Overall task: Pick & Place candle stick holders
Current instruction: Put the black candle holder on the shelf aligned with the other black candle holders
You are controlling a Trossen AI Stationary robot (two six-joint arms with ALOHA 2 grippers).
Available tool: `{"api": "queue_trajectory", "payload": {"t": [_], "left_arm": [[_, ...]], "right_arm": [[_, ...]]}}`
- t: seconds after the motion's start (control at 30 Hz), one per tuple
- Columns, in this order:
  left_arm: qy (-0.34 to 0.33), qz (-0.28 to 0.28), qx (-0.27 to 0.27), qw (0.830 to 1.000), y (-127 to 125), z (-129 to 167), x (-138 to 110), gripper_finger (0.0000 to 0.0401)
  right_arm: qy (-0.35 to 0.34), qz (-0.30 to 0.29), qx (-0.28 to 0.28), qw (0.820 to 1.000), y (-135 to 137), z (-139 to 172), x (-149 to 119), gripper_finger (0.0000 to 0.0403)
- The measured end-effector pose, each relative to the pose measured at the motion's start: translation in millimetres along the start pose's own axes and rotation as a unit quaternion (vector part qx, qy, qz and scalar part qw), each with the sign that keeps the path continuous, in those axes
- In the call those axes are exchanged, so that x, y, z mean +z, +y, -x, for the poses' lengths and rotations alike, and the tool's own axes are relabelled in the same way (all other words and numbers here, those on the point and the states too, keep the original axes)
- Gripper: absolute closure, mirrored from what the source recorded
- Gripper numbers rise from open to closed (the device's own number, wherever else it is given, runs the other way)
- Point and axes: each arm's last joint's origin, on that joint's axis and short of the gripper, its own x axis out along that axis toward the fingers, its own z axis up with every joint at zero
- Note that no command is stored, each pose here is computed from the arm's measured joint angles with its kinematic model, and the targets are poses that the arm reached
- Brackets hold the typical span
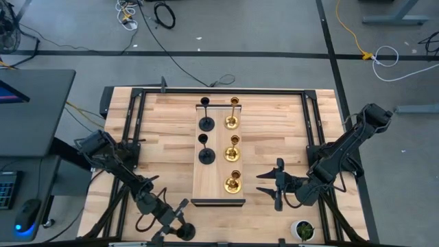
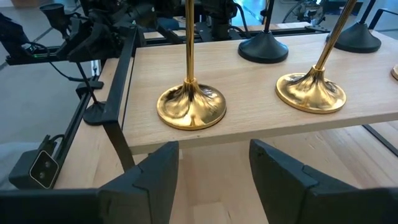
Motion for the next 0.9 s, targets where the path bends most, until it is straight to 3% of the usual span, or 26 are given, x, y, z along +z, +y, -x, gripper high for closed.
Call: {"api": "queue_trajectory", "payload": {"t": [0.23,0.53,0.9], "left_arm": [[0.0,0.0,0.0,1.0,0.0,0.0,0.0,0.0301],[0.0,-0.001,-0.001,1.0,-0.1,0.1,0.2,0.0387],[-0.006,0.012,0.001,1.0,0.0,0.8,3.8,0.039]], "right_arm": [[0.0,0.0,0.0,1.0,0.0,0.0,0.0,0.0207],[0.0,0.0,0.0,1.0,0.0,0.0,0.0,0.0207],[0.0,0.0,0.0,1.0,0.0,0.0,0.0,0.0207]]}}
